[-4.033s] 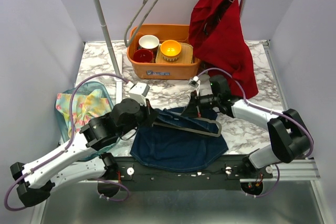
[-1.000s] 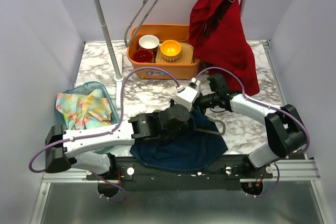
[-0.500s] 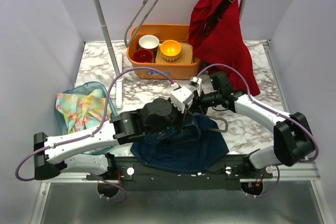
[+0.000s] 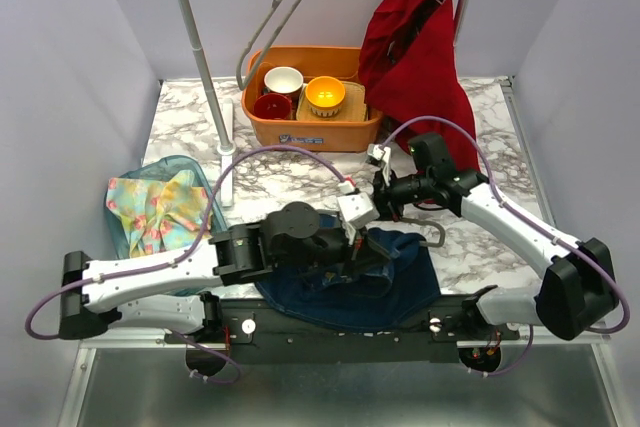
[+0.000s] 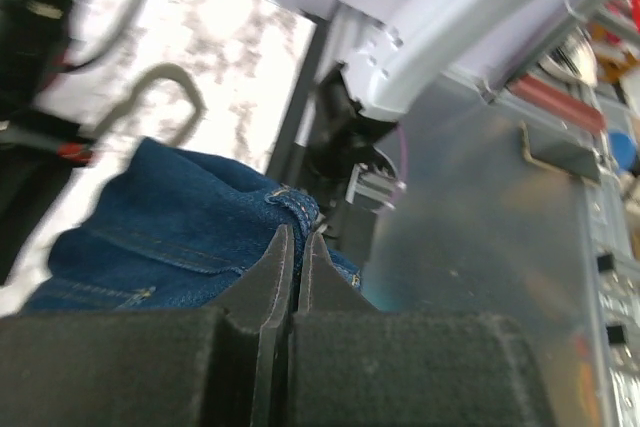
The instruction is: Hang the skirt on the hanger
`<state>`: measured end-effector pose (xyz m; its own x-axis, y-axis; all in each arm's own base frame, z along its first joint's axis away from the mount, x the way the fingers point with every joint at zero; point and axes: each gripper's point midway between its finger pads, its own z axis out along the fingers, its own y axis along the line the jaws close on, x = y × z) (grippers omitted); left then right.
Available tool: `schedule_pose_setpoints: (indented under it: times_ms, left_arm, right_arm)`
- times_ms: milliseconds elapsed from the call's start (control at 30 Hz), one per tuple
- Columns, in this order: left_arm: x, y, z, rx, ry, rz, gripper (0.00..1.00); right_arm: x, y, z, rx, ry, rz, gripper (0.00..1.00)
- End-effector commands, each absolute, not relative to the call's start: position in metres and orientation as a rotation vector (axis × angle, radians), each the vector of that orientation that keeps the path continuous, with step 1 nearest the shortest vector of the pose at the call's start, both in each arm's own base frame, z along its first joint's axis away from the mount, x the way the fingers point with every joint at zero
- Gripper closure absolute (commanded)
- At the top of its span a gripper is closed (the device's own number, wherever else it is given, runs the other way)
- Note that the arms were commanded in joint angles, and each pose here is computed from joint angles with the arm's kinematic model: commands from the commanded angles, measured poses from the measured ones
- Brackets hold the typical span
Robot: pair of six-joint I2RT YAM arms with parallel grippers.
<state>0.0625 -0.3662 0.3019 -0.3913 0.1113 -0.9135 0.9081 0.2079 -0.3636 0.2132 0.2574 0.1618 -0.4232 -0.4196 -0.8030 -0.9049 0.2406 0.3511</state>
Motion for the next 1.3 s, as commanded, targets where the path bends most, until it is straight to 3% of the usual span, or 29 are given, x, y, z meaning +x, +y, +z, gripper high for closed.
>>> schedule_pose_setpoints:
  times_ms: [0,67,100,167,200,433,567,667,967,1167,1233,1267]
  left_arm:
    - [0.021,-0.403,0.3,1.16,1.624,-1.474,0.96]
    - [0.01,-0.413,0.278,1.253,1.671,-1.483,0.86]
    - [0.001,-0.41,0.268,1.318,1.693,-1.496,0.71]
    - [-0.002,-0.406,0.258,1.365,1.711,-1.463,0.59]
    - [0.007,-0.402,0.249,1.346,1.75,-1.381,0.42]
    - [0.092,-0.329,0.29,0.91,1.671,-0.948,0.01]
    - [0.104,-0.317,0.312,0.741,1.555,-0.991,0.01]
    - [0.098,-0.343,0.317,0.737,1.529,-1.06,0.03]
    - [0.084,-0.437,0.301,0.821,1.527,-0.838,0.29]
    - [0.079,-0.46,0.292,0.782,1.497,-0.611,0.37]
    - [0.076,-0.47,0.286,0.789,1.491,-0.594,0.51]
    - [0.078,-0.472,0.284,0.787,1.491,-0.566,0.52]
  right_arm:
    - [0.215,0.255,0.193,-1.277,1.851,1.05,1.0]
    - [0.211,0.251,0.2,-1.307,1.827,1.025,0.99]
    - [0.209,0.248,0.209,-1.312,1.794,1.004,0.99]
    - [0.205,0.24,0.217,-1.351,1.761,0.941,0.99]
    - [0.205,0.237,0.222,-1.354,1.749,0.912,0.99]
    - [0.19,0.205,0.269,-1.344,1.695,0.701,1.0]
    - [0.191,0.197,0.289,-1.235,1.714,0.666,0.99]
    - [0.196,0.197,0.301,-1.131,1.75,0.674,0.99]
    - [0.211,0.189,0.338,-0.878,1.847,0.665,1.0]
    - [0.216,0.185,0.339,-0.805,1.877,0.662,0.99]
    - [0.217,0.186,0.339,-0.801,1.879,0.674,0.99]
    - [0.218,0.186,0.339,-0.79,1.882,0.676,0.99]
